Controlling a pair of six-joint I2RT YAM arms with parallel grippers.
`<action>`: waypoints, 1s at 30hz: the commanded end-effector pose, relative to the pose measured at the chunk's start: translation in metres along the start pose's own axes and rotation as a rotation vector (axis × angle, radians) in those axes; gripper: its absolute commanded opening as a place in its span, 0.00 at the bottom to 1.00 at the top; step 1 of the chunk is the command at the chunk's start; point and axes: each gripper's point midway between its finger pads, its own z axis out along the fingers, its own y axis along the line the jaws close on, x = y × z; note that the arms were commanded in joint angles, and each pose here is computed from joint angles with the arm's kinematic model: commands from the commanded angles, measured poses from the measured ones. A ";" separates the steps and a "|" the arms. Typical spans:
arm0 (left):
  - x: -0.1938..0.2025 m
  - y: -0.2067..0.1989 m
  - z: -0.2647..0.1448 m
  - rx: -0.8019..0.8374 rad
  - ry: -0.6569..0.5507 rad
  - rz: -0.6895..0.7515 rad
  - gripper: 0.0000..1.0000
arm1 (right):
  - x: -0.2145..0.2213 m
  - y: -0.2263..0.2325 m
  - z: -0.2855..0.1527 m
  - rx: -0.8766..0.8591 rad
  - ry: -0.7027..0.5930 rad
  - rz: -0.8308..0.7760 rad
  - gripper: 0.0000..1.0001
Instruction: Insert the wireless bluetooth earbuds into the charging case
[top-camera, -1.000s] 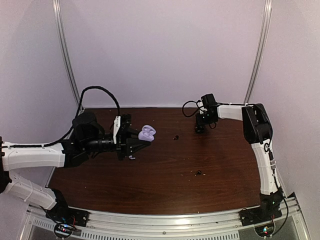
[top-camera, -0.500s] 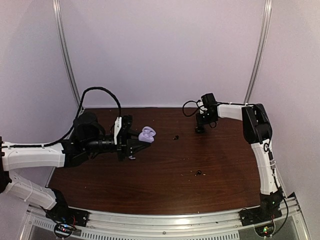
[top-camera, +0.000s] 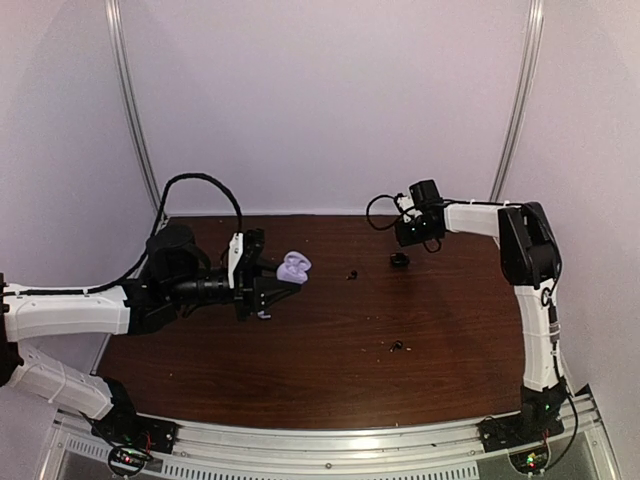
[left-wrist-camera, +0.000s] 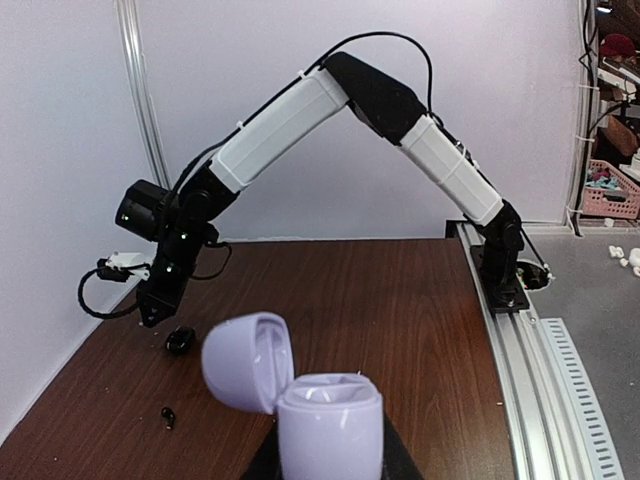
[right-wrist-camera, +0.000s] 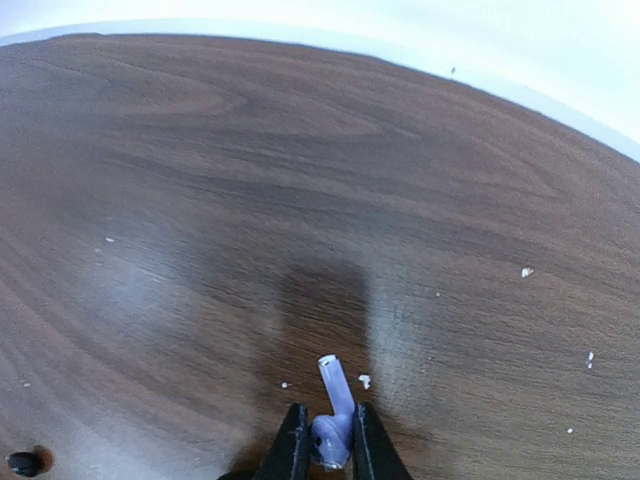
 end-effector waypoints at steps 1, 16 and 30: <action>-0.018 0.009 -0.006 -0.037 -0.061 0.019 0.00 | -0.050 0.026 -0.052 -0.129 -0.163 -0.050 0.12; -0.010 0.016 -0.018 -0.089 -0.084 -0.027 0.00 | 0.051 0.191 -0.153 -0.512 -0.190 -0.326 0.12; 0.003 0.016 -0.045 -0.214 -0.149 0.007 0.00 | 0.171 0.281 -0.184 -0.606 -0.108 -0.617 0.12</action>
